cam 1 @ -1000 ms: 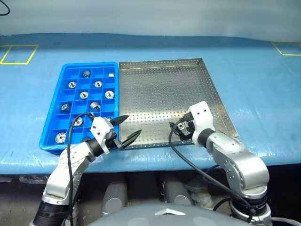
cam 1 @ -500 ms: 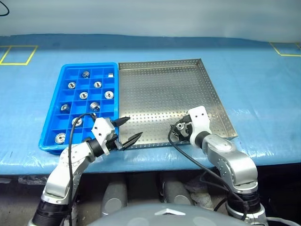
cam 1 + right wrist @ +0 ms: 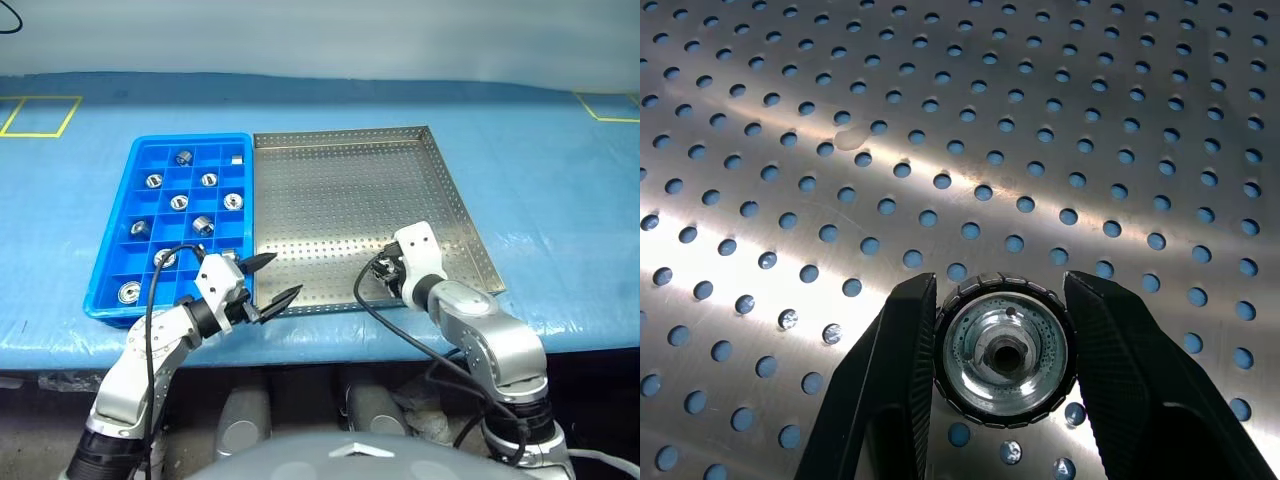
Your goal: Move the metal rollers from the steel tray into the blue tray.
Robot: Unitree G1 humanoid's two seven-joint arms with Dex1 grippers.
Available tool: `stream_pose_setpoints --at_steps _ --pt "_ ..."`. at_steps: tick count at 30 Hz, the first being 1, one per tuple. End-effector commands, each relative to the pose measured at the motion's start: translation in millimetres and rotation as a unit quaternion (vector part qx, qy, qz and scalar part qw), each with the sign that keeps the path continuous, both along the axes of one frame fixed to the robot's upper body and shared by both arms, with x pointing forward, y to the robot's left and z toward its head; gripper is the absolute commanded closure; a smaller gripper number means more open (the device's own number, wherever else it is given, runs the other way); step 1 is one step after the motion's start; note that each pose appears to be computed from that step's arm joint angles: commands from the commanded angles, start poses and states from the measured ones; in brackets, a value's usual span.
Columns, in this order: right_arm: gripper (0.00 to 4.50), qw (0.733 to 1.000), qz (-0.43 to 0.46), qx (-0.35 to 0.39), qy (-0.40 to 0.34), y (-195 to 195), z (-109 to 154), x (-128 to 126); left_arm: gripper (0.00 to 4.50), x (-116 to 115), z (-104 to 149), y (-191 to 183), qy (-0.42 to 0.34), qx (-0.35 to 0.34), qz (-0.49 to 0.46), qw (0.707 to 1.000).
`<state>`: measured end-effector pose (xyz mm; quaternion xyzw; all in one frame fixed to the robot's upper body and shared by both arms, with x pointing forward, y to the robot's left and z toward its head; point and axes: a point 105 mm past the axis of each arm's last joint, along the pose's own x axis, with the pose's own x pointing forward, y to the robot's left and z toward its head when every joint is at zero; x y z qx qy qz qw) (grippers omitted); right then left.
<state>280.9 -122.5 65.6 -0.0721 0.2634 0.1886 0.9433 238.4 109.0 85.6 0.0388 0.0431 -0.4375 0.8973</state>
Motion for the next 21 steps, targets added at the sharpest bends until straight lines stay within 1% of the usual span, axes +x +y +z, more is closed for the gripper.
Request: stream_pose_setpoints --at_steps 1,6,10,16,18,21 --pt "2.84 0.997 0.02 0.018 -0.066 14.3 33.4 9.8 0.54 1.2 4.8 0.8 -0.016 -0.008 0.008 1.0" --pt "2.84 0.987 0.061 0.058 -0.137 47.8 71.2 23.6 0.54 5.1 12.8 9.4 -0.034 -0.02 0.039 0.998" --pt "2.84 0.976 0.107 0.088 -0.168 84.1 89.7 32.2 0.54 6.4 22.7 22.3 -0.058 -0.023 0.084 0.995" --pt "2.84 0.955 0.201 0.105 -0.191 138.6 100.0 33.4 0.54 -4.4 46.3 43.9 -0.1 -0.015 0.153 0.983" --pt "2.84 0.948 0.227 0.112 -0.192 153.0 100.4 31.7 0.54 -11.2 49.4 50.9 -0.103 -0.008 0.173 0.979" --pt "2.84 0.938 0.265 0.126 -0.183 174.4 96.0 26.7 0.54 -24.1 46.7 63.8 -0.093 0.003 0.209 0.974"
